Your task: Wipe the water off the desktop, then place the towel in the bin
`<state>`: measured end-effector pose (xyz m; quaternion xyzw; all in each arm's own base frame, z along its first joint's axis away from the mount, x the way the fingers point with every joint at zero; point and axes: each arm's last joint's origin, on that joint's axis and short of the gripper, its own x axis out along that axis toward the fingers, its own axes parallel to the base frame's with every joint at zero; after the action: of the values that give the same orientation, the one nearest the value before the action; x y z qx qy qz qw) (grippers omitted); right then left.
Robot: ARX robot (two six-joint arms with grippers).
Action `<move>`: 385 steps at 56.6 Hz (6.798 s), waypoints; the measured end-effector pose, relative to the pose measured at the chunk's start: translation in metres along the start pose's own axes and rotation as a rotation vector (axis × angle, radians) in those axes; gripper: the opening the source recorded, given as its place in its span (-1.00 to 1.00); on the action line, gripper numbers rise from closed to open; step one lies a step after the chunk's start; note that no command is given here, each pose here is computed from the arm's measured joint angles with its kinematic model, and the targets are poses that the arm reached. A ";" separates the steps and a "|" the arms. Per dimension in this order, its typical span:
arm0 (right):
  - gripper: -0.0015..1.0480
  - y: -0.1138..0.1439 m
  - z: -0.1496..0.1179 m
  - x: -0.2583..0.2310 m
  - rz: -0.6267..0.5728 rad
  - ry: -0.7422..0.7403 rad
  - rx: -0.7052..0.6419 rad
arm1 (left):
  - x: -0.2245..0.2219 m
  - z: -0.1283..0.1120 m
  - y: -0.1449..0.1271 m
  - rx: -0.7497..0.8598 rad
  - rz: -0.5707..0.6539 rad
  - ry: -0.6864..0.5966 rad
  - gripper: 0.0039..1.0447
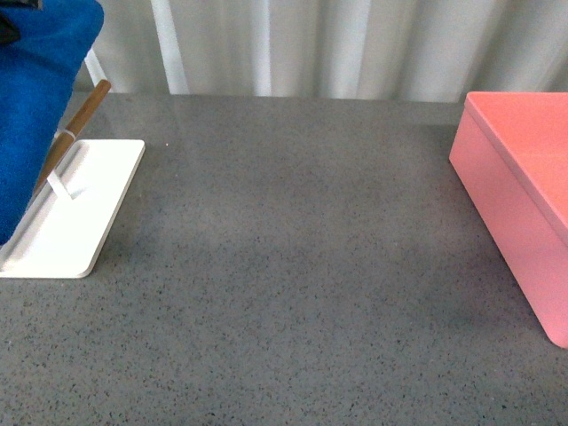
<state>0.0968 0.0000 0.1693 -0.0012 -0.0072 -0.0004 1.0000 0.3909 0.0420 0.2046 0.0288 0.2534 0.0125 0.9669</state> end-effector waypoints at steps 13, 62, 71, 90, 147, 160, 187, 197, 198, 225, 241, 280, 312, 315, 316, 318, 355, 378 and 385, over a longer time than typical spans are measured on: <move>0.86 0.000 0.000 0.000 0.000 0.000 0.000 | -0.041 0.028 -0.007 -0.042 -0.133 -0.134 -0.92; 0.86 0.000 0.000 0.000 0.000 0.000 0.000 | -0.087 0.004 -0.144 -0.201 -0.758 -0.114 -0.92; 0.86 0.000 0.000 0.000 0.000 0.000 0.000 | -0.085 0.008 -0.151 -0.195 -0.780 -0.137 -0.92; 0.86 0.005 0.003 0.017 0.158 0.106 0.006 | -0.088 0.014 -0.152 -0.192 -0.784 -0.164 -0.92; 0.86 0.086 0.026 0.209 0.590 0.319 0.667 | -0.089 0.014 -0.152 -0.191 -0.784 -0.164 -0.92; 0.86 0.105 0.000 0.233 0.612 0.350 0.692 | -0.088 0.014 -0.152 -0.192 -0.784 -0.164 -0.92; 0.86 0.143 0.001 0.255 0.755 0.256 0.754 | -0.088 0.014 -0.150 -0.197 -0.763 -0.170 -0.92; 0.86 0.148 0.007 0.252 0.829 0.208 0.803 | -0.088 0.014 -0.149 -0.197 -0.764 -0.169 -0.92; 0.86 0.149 0.008 0.252 0.838 0.204 0.808 | -0.088 0.014 -0.149 -0.197 -0.764 -0.169 -0.92; 0.38 0.175 0.008 0.245 0.910 0.190 0.844 | -0.087 0.014 -0.149 -0.200 -0.755 -0.170 -0.92; -0.48 0.176 0.011 0.241 0.926 0.147 0.865 | -0.087 0.014 -0.149 -0.199 -0.758 -0.170 -0.92; -0.83 0.152 0.013 0.235 0.835 0.134 0.875 | -0.087 0.014 -0.149 -0.203 -0.745 -0.172 0.41; -0.84 0.111 0.008 0.220 0.659 0.169 0.841 | -0.082 0.019 -0.137 -0.189 0.113 -0.429 0.88; -0.84 0.107 0.007 0.219 0.635 0.178 0.833 | -0.082 0.017 -0.138 -0.183 0.140 -0.413 0.88; -0.84 0.106 0.006 0.219 0.621 0.181 0.827 | -0.082 0.016 -0.139 -0.180 0.140 -0.407 0.88; -0.84 0.104 0.006 0.218 0.603 0.189 0.817 | -0.081 0.014 -0.140 -0.169 0.134 -0.385 0.88; -0.84 0.090 0.004 0.204 0.482 0.251 0.535 | -0.126 -0.057 -0.087 -0.075 -0.030 -0.513 -0.40; -0.84 0.094 -0.001 0.200 0.475 0.268 0.480 | -0.167 -0.113 -0.058 -0.064 -0.029 -0.504 -0.93; -0.84 0.094 -0.003 0.200 0.463 0.279 0.468 | -0.177 -0.125 -0.054 -0.064 -0.032 -0.503 -0.93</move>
<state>0.2970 0.0936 0.1693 0.2261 0.1299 0.2279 0.9381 0.1760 -0.0126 0.1793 -0.0033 0.0049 -0.0023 1.0000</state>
